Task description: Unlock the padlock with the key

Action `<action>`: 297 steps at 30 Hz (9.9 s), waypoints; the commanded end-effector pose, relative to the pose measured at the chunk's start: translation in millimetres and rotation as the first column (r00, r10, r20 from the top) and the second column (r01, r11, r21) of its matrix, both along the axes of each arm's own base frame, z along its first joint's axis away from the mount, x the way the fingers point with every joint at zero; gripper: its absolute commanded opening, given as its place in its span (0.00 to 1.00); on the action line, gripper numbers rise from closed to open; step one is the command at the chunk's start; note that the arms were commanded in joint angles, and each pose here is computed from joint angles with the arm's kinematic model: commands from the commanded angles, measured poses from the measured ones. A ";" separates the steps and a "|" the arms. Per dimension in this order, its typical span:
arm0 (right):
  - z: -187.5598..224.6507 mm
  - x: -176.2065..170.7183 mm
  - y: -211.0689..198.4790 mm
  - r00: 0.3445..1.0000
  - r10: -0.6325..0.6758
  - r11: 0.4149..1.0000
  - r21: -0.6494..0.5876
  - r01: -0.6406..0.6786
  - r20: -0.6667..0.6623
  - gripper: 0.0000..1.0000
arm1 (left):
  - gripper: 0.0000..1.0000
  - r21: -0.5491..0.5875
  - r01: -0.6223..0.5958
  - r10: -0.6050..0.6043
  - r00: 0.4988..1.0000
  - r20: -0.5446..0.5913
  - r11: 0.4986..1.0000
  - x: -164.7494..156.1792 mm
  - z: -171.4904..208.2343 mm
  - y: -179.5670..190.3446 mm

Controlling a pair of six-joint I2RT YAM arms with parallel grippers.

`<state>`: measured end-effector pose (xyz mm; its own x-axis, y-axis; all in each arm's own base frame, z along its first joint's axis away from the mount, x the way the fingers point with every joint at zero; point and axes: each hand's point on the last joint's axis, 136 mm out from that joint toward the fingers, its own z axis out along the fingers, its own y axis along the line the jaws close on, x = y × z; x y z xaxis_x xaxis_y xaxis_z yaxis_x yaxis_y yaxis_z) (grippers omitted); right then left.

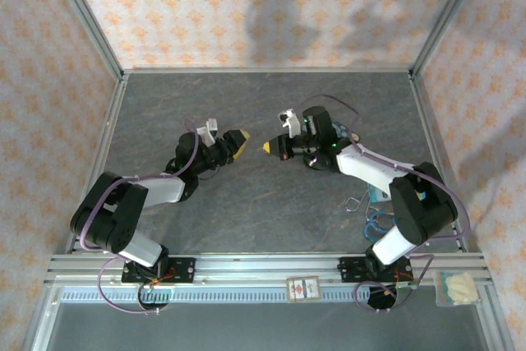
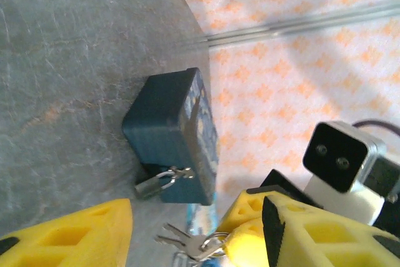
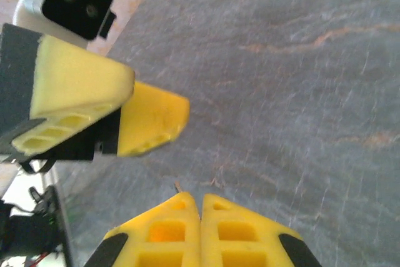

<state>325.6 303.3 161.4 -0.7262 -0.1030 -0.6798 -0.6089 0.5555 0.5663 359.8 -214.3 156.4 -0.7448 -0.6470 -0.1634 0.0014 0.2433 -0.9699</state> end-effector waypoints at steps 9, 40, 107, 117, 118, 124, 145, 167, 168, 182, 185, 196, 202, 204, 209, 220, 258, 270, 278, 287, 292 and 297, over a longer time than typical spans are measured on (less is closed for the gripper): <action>57.4 24.2 2.9 0.796 -0.118 0.975 -0.083 0.206 0.594 0.00 | 0.49 -0.340 -0.114 0.060 0.985 -0.164 0.933 5.3 18.6 -15.7; 44.8 -22.9 22.2 0.366 0.128 0.935 -0.235 0.264 0.922 0.00 | 0.35 -0.383 -0.107 0.033 0.980 -0.195 0.918 4.7 22.3 -22.6; -36.5 33.9 -246.5 0.375 -0.926 0.375 -0.220 0.901 -0.042 0.98 | 0.00 0.217 -0.148 0.021 0.867 0.498 0.965 26.8 92.0 23.3; -66.0 46.1 -248.7 0.401 -0.912 0.410 -0.261 0.874 -0.091 0.90 | 0.00 0.192 -0.153 0.051 0.889 0.454 0.969 25.5 80.0 26.8; -70.0 48.3 -247.0 0.413 -0.907 0.421 -0.274 0.865 -0.089 0.90 | 0.00 0.191 -0.150 0.049 0.891 0.451 0.970 25.2 78.9 26.4; -90.4 62.5 -234.9 0.488 -0.868 0.491 -0.298 0.819 -0.088 0.82 | 0.00 0.166 -0.133 0.047 0.895 0.444 0.977 20.9 76.6 25.5; -92.0 116.7 -31.2 0.935 -0.348 0.908 -0.271 0.320 -0.062 0.69 | 0.00 0.129 -0.006 -0.074 0.791 0.607 0.992 -13.4 104.1 14.7; 82.7 77.1 -1.8 0.971 -0.160 0.984 0.103 0.143 0.179 0.75 | 0.00 0.021 0.042 -0.045 0.725 0.688 0.999 -1.2 146.0 8.5; 90.5 67.2 0.5 0.975 -0.130 0.985 0.139 0.106 0.180 0.75 | 0.00 0.004 0.057 -0.044 0.721 0.692 0.998 -0.8 149.7 7.3; 136.0 -8.0 33.2 0.962 0.137 0.864 0.446 -0.232 0.235 0.37 | 0.00 -0.109 0.063 0.028 0.731 0.682 0.992 0.0 159.1 12.7; 138.8 -14.5 36.8 0.958 0.147 0.854 0.457 -0.248 0.245 0.37 | 0.00 -0.125 0.068 0.035 0.735 0.677 0.990 0.0 157.8 12.3; 129.5 -21.0 45.9 0.962 0.165 0.841 0.478 -0.253 0.219 0.37 | 0.00 -0.150 0.086 0.039 0.734 0.678 0.985 -3.3 161.2 6.0; 126.8 -19.4 46.5 0.963 0.164 0.841 0.481 -0.250 0.213 0.35 | 0.00 -0.158 0.093 0.039 0.734 0.678 0.983 -7.4 163.2 3.9; 126.0 -19.6 46.3 0.964 0.162 0.841 0.482 -0.247 0.210 0.34 | 0.00 -0.160 0.083 0.048 0.735 0.676 0.984 -7.9 162.2 5.6; 124.1 -22.0 45.6 0.967 0.164 0.834 0.497 -0.241 0.193 0.32 | 0.00 -0.166 0.073 0.060 0.736 0.675 0.983 -7.5 162.5 7.4; 123.5 -23.6 49.7 0.968 0.170 0.820 0.519 -0.244 0.187 0.28 | 0.00 -0.189 0.076 0.073 0.735 0.675 0.979 -12.1 165.3 9.4; 71.5 -4.2 33.5 0.992 0.031 0.952 0.300 -0.067 0.122 0.00 | 0.99 -0.006 -0.239 0.208 0.830 0.518 0.971 6.6 108.9 64.7; 6.0 18.6 -23.5 0.965 -0.254 0.967 0.024 0.253 0.064 0.00 | 0.99 0.495 -0.261 0.175 0.961 0.214 0.829 -28.3 -21.9 51.7; -0.7 23.8 -39.9 0.952 -0.304 0.953 0.021 0.303 0.038 0.00 | 0.75 0.542 -0.176 0.143 0.984 0.103 0.821 -17.8 -65.4 17.3; -3.3 25.0 -46.8 0.947 -0.319 0.948 0.023 0.319 0.029 0.00 | 0.68 0.564 -0.195 0.147 0.981 0.130 0.802 17.6 -84.3 -0.2; -1.9 23.8 -53.2 0.942 -0.334 0.942 0.036 0.333 0.035 0.00 | 0.61 0.608 -0.232 0.180 0.973 0.145 0.759 31.8 -97.0 3.4; -2.0 24.2 -55.2 0.941 -0.337 0.941 0.039 0.336 0.034 0.00 | 0.53 0.627 -0.222 0.195 0.974 0.112 0.746 41.6 -114.5 -0.2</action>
